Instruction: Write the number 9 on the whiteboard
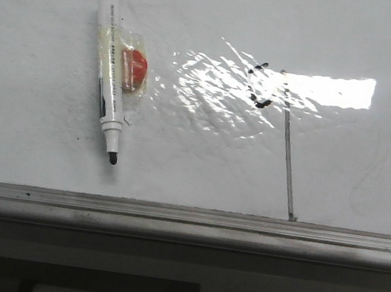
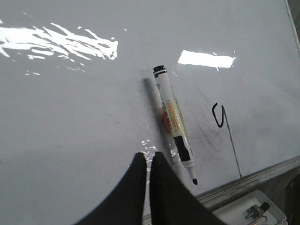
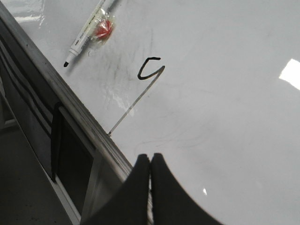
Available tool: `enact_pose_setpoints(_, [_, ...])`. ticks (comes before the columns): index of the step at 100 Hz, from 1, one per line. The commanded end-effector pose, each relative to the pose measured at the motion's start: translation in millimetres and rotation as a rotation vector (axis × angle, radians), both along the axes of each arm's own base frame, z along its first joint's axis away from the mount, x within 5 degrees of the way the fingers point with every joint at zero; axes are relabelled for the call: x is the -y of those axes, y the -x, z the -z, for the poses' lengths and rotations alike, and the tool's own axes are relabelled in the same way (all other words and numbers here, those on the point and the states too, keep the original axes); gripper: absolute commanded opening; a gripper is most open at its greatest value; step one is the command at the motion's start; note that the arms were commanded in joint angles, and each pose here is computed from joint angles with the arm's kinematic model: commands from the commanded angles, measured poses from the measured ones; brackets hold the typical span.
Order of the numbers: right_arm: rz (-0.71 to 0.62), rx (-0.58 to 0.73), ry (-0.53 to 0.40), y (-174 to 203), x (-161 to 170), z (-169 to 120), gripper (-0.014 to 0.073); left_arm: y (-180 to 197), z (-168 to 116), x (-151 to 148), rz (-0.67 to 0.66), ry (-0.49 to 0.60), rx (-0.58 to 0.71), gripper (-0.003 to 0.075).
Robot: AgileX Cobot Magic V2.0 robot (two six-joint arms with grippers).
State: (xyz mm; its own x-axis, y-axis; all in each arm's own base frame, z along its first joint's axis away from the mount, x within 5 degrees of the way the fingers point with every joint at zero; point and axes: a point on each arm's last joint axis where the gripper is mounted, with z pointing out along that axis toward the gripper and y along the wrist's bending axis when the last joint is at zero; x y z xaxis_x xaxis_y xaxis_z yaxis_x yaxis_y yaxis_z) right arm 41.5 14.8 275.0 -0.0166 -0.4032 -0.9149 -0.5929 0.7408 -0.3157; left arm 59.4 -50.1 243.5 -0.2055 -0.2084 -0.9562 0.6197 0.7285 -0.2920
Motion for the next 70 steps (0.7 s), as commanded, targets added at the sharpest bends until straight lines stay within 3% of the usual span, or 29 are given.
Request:
enact_pose_setpoints(1, [-0.011,0.072,-0.033,-1,-1,-13,-0.0062,0,-7,0,-0.002,0.004,0.016,-0.002])
enact_pose_setpoints(16, [-0.011,0.072,-0.033,-1,-1,-13,-0.0061,-3,-1,-6,-0.09,-0.338,0.321,-0.002])
enact_pose_setpoints(23, [-0.011,0.072,-0.033,-1,-1,-13,-0.0061,-3,6,-11,-0.14,-0.372,0.33,-0.002])
enact_pose_setpoints(43, [-0.011,0.072,-0.033,-1,-1,-13,-0.0061,1,39,-30,-0.362,-0.347,0.113,-0.002])
enact_pose_setpoints(70, [-0.011,0.072,-0.033,-1,-1,-13,-0.0061,6,60,-43,-0.535,-0.395,0.012,-0.002])
